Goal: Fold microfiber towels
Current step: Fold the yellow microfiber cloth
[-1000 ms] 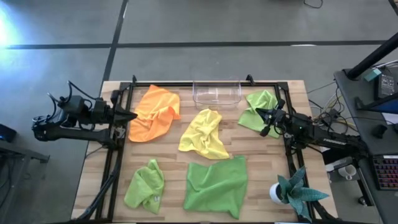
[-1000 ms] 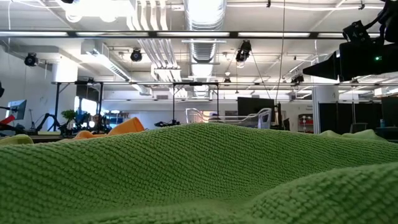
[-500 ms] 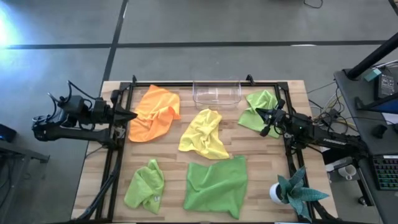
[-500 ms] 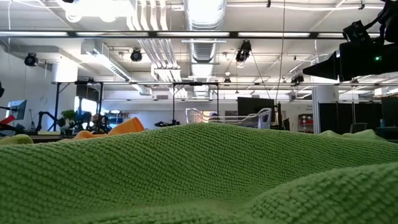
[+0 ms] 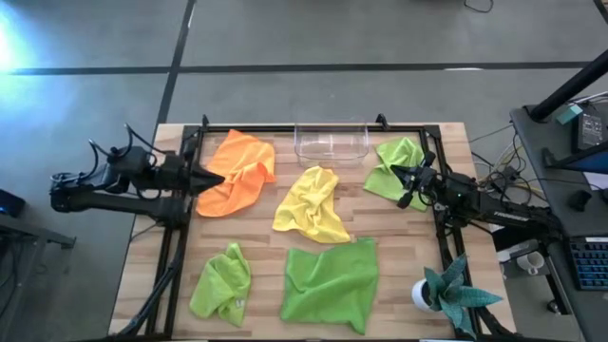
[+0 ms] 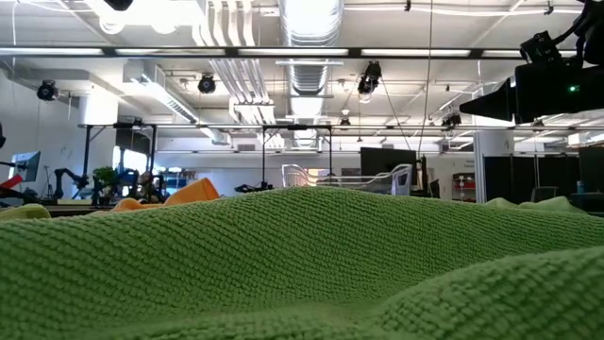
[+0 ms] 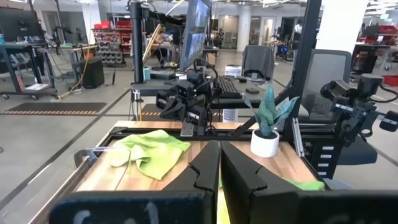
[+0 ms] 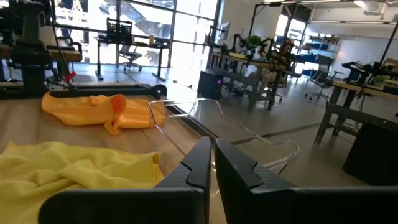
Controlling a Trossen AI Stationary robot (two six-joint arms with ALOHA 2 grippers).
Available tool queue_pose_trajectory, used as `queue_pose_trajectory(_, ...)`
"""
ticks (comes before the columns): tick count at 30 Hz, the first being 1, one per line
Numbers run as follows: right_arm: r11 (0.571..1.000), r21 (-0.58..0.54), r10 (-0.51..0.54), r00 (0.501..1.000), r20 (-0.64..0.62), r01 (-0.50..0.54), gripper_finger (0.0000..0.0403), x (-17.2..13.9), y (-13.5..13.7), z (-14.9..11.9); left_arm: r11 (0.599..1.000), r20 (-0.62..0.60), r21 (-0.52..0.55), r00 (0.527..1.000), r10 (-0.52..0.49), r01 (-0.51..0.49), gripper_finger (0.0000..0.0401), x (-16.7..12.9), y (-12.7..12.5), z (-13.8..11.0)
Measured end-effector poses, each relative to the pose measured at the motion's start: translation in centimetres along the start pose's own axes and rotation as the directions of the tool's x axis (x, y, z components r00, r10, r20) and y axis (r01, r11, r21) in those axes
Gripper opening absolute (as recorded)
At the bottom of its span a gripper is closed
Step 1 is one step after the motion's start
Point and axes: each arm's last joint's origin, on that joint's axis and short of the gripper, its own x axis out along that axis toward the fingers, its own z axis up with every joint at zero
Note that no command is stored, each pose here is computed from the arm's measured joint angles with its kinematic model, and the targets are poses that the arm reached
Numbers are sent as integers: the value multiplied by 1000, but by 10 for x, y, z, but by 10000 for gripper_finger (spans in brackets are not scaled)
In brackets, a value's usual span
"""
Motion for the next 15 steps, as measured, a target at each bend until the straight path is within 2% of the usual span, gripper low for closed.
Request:
queue_pose_trajectory(5, 1000, 0, 0, 1000, 0, 0, 18, 0, 0, 0, 1000, -12, 0, 1000, 0, 0, 29, 9, 0, 0)
queue_pose_trajectory(15, 1000, 0, 0, 1000, 0, 0, 18, 0, 0, 0, 1000, -13, 0, 1000, 4, -4, 136, 44, 0, -1)
